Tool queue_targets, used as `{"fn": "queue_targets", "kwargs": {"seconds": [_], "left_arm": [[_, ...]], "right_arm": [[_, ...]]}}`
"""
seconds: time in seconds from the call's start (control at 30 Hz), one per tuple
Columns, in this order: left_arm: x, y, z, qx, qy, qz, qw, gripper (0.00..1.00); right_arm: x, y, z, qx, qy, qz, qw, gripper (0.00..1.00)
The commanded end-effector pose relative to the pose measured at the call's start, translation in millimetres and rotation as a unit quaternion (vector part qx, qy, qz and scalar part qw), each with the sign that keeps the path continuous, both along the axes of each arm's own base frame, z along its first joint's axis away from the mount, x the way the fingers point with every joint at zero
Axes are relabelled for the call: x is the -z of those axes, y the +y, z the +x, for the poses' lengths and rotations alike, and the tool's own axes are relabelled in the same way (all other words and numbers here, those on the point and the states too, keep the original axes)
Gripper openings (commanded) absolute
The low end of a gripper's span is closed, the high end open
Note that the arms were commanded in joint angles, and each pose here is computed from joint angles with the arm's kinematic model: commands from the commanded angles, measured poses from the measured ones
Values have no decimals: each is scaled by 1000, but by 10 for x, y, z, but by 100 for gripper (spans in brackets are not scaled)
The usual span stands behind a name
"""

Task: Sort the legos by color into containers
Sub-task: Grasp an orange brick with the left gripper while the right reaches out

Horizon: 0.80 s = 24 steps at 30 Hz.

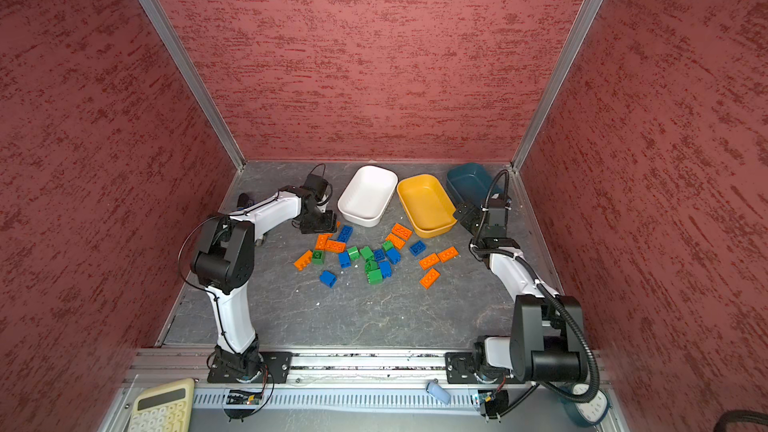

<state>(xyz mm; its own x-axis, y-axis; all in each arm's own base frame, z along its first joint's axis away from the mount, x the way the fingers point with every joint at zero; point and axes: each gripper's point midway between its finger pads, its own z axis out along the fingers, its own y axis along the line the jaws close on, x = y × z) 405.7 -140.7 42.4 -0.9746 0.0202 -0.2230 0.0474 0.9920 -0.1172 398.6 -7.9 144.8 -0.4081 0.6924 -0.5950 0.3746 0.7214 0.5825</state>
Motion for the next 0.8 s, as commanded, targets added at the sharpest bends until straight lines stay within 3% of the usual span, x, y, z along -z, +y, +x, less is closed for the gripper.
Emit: {"fn": "queue_targets", "kwargs": {"seconds": [0.0,0.4,0.57,0.77], "left_arm": [[-6,-49,82,32,0,-4,999,65],[145,-103,240,56,8,14,998,53],[231,-74,173,59,18,29,998,46],[235,-99,127,58,4,33,998,35]], "right_arm": [[-156,-82,68,20,-13,-11,1000,99],[-241,-53,92,2,-17,-24,1000,99],[-364,214,157,-73,-33,-16,997,99],[-542,775,217,-181,-59,-39,981,99]]}}
